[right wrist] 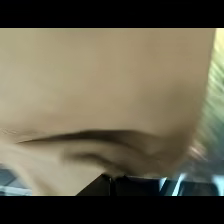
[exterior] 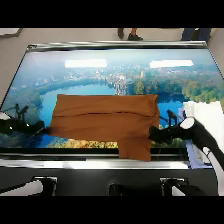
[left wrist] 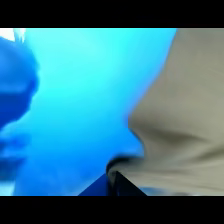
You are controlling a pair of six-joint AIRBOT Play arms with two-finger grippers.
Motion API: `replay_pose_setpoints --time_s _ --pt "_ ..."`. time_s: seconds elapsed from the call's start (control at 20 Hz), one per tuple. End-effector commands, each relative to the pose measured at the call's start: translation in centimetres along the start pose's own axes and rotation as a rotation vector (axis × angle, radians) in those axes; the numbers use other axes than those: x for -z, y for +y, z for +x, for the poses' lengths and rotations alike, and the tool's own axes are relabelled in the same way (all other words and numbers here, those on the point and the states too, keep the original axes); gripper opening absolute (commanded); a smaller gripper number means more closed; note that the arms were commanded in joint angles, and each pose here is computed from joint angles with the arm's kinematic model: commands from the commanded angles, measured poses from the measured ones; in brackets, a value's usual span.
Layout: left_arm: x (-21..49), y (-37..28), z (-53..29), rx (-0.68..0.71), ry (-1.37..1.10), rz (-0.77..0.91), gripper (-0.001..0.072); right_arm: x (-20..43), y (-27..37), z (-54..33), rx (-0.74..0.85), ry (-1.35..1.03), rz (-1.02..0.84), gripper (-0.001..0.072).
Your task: Fold the shirts.
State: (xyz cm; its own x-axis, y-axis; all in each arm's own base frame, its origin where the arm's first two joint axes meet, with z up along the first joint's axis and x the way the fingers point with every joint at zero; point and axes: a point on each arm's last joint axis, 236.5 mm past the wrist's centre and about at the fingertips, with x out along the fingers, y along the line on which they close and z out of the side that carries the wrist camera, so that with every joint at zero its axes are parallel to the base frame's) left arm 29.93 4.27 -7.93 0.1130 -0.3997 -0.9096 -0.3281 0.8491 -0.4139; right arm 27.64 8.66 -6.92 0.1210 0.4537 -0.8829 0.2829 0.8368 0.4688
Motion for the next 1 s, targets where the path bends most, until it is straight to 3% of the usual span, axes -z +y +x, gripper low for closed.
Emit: replay_pose_setpoints --time_s 0.0,0.4,0.85,0.9,0.95 --pt "-4.4 -5.1 -4.4 0.114 -0.143 0.054 0.0032 -6.9 1.8 -5.7 0.045 -0.211 -0.047 0.0032" --pt "-16.3 -10.5 -3.3 0.132 -0.202 0.072 0.0033 -22.3 6.1 -6.0 -0.031 -0.366 -0.023 0.0035" --pt "-18.3 -8.8 4.4 0.131 -0.074 0.014 0.0036 -23.8 3.5 0.6 -0.040 -0.285 0.080 0.0039" --pt "-18.3 -8.7 4.5 0.131 -0.073 0.013 0.0081 -24.2 3.5 0.4 -0.041 -0.303 0.080 0.0051" --pt "-18.3 -8.8 4.3 0.132 -0.076 0.014 0.0284 -24.3 3.6 0.2 -0.046 -0.309 0.082 0.0150"
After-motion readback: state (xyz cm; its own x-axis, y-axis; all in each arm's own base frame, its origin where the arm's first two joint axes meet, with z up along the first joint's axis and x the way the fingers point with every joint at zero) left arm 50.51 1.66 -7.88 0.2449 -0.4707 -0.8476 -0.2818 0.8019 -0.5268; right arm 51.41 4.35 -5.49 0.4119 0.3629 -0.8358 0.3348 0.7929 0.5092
